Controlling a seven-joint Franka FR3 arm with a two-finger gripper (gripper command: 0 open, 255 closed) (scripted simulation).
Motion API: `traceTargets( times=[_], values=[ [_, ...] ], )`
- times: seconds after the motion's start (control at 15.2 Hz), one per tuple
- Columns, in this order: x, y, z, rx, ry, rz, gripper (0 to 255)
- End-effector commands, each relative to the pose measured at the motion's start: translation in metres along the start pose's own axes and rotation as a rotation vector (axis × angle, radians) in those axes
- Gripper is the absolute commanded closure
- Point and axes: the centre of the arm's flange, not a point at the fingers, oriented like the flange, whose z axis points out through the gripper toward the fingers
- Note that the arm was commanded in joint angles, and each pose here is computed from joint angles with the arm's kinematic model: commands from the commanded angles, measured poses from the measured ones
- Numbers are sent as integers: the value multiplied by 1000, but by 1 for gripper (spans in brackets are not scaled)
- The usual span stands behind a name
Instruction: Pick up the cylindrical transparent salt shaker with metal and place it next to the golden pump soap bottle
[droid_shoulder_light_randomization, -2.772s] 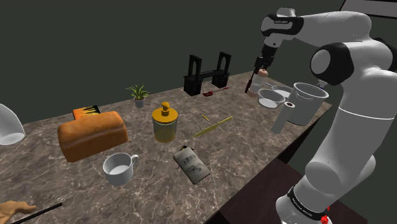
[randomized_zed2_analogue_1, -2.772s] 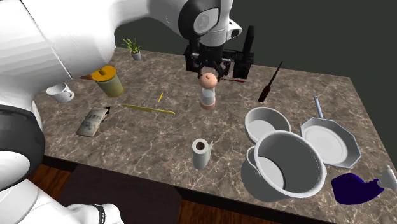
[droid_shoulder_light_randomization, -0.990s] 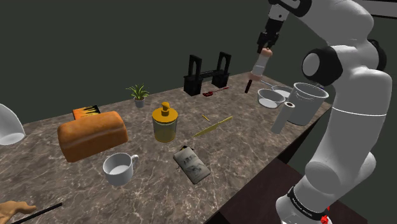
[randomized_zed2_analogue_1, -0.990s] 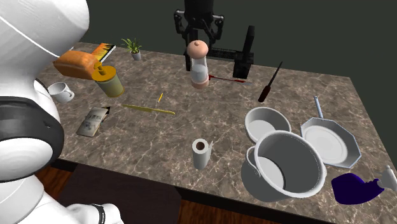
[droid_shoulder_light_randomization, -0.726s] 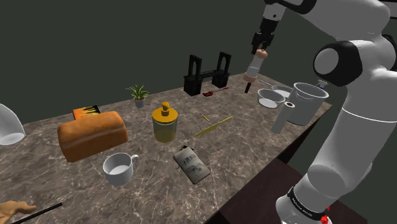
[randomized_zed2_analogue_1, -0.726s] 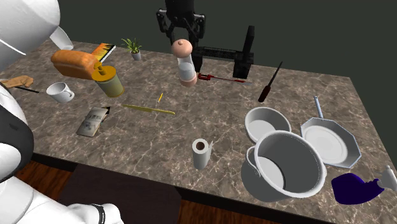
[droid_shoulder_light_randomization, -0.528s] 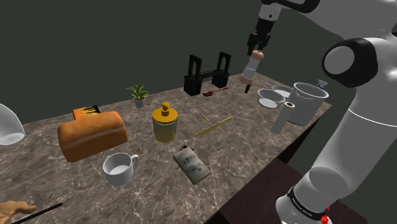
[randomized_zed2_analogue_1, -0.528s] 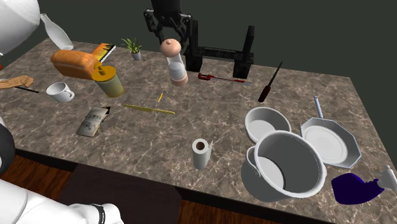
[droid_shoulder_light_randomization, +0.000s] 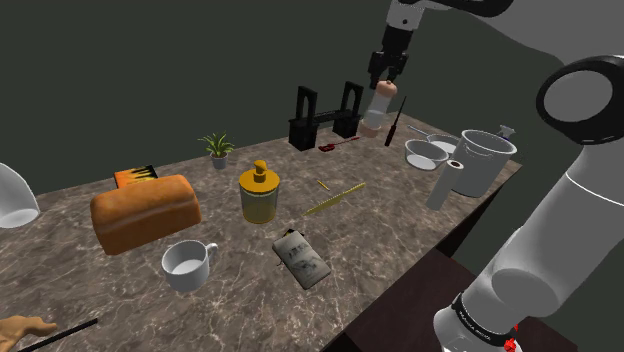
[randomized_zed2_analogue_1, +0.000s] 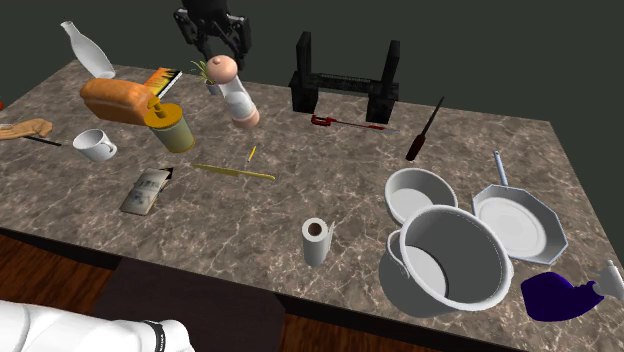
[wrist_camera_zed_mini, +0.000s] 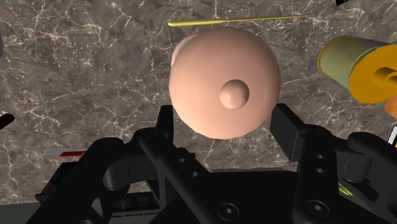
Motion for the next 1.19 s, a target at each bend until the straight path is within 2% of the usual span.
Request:
traceTargets(
  times=[0.0, 1.12],
  values=[
    [1, -27, 1, 0, 0, 2, 255],
    [-9, -252, 2, 0, 0, 2, 255]
  ],
)
